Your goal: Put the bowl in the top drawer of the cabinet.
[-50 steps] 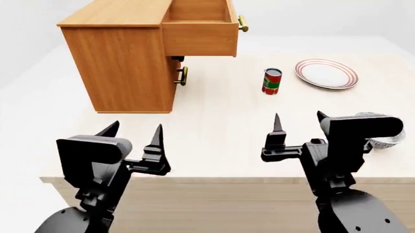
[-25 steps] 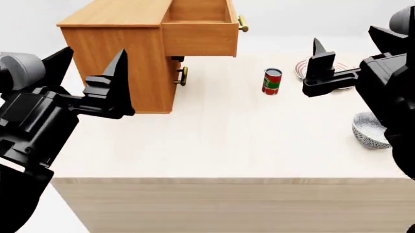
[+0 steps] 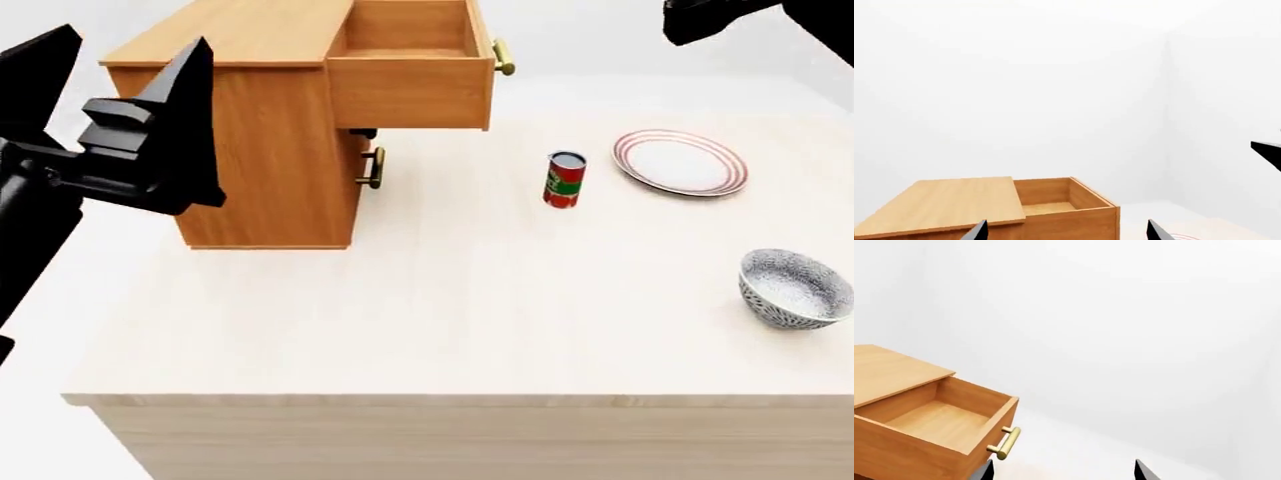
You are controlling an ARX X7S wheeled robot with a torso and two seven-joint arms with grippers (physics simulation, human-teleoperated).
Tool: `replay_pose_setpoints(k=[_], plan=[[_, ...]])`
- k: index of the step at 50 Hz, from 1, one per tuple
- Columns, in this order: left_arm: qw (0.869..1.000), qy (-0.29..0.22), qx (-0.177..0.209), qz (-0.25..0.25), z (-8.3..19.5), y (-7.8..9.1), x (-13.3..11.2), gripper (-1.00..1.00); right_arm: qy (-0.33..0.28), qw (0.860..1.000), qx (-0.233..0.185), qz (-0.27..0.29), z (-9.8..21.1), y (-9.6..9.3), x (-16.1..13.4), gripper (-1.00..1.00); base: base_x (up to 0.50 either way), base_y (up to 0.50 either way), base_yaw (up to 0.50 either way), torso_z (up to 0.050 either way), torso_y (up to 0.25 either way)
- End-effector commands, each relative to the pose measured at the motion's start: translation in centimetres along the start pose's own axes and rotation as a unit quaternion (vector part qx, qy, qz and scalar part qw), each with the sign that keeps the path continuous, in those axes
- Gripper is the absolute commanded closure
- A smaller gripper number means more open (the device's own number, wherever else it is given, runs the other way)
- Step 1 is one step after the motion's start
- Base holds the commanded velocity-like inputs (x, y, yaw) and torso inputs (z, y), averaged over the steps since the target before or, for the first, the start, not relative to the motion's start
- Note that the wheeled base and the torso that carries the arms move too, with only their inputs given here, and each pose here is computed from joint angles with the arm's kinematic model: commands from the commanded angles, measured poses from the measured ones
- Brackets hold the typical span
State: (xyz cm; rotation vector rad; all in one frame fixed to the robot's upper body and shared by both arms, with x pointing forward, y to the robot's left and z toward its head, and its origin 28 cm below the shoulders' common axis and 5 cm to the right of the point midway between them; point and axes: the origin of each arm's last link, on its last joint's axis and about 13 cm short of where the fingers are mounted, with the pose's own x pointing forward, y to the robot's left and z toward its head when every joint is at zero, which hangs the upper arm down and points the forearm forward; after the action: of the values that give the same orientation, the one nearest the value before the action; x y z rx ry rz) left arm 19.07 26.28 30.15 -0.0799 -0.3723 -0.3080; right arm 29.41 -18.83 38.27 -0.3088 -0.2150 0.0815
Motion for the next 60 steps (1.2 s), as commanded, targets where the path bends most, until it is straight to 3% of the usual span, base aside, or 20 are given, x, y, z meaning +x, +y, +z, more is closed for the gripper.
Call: replay_pose_setpoints(k=[1,10,28,60], plan=[[1.000,-0.011,-0.002,-0.007,1.9,0.2,-0.7,-1.00,-0.005,1.000,-0.019,0.001,2.6,-2.5,1.9,-1.00,0.14,0.00,0.00,0.000,0.000],[1.000,-0.023,-0.019,-0.009,3.1,0.6,-1.1,-1.00,-0.006,1.000,-0.026,0.000,3.7,-2.7,4.3,-1.00,0.15,0.00,0.00,0.000,0.000],[0.999,-0.033,-0.005,-0.029,3.9,0.6,-1.1,-1.00,-0.009,0.999,-0.034,0.017,4.1,-2.1,8.3,-1.00,0.22,0.00,0.00,0.000,0.000],[0.999,-0.027,-0.006,-0.037,3.5,0.5,-1.2,-1.00,-0.012,0.999,-0.038,0.026,4.9,-2.8,8.2,-1.00,0.24,0.00,0.00,0.000,0.000]])
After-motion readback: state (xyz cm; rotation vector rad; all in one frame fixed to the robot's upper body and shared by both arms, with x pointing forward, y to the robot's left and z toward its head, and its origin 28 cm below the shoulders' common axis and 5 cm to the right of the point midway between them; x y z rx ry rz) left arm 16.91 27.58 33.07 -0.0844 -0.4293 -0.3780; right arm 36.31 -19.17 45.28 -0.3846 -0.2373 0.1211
